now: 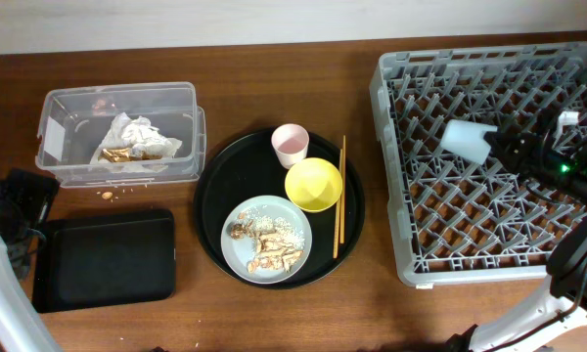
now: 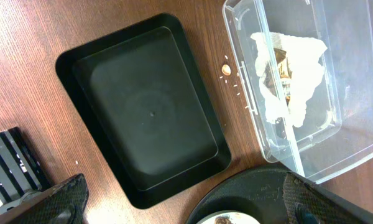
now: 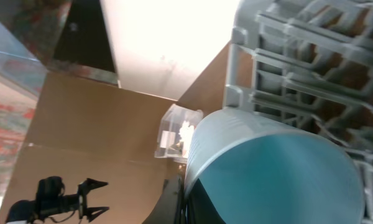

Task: Sort waste into correct bins and load items into the dishwasher rack
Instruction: 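Lift the blue cup and place it upside down in the dish rack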

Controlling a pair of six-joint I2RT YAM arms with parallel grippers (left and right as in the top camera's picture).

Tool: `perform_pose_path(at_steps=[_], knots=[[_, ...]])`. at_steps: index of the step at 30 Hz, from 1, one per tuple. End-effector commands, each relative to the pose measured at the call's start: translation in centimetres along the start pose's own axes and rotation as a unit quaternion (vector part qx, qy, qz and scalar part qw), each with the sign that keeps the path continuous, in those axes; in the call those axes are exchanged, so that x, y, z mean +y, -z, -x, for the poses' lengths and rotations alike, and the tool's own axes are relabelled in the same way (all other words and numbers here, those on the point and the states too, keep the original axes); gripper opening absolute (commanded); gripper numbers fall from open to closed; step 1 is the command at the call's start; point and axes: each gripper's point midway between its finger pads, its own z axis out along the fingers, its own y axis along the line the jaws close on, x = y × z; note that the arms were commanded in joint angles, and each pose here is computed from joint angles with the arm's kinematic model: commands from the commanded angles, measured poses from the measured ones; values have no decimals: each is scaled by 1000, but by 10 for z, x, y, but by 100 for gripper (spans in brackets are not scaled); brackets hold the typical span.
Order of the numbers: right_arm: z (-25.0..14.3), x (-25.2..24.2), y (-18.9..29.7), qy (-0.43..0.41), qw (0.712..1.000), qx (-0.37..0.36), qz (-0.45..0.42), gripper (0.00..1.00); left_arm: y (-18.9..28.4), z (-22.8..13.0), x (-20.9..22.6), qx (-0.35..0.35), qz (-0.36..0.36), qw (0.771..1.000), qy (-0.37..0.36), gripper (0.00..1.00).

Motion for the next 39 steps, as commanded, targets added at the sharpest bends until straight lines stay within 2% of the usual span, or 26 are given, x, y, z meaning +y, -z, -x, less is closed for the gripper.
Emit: perform_pose_path(at_steps=[1,3,8,17,18,20,24,28,31,33,34,39], knots=[[-2,11,-11,-10,999,3,35,4,2,3,1,-6,1,1000,-5,99],[-6,6,-15,-4,1000,15,21,4,2,3,1,-6,1,1000,-5,99],[-24,-33,-13,-12,994,62,-92,4,2,3,1,-6,1,1000,-5,99],[-23,-34,-9,-16,994,58,-95,4,2,3,1,-6,1,1000,-5,99],[-24,-34,-8,-19,993,58,-97,6,2,3,1,-6,1,1000,-5,99],[-24,-34,-6,-26,993,57,-99,16,2,3,1,-6,1,1000,-5,99],[-22,-36,7,-44,992,45,-109,17,2,3,1,-6,1,1000,-5,99],[-17,-46,33,-72,982,32,-171,18,2,3,1,-6,1,1000,-5,99],[-6,-26,51,-74,981,11,-177,24,2,3,1,-6,1,1000,-5,99],[1,-4,62,-61,980,0,-191,33,2,3,1,-6,1,1000,-5,99],[4,7,66,-57,978,-3,-200,35,2,3,1,-6,1,1000,-5,99],[9,51,75,-23,966,-16,-258,36,2,3,1,-6,1,1000,-5,99]])
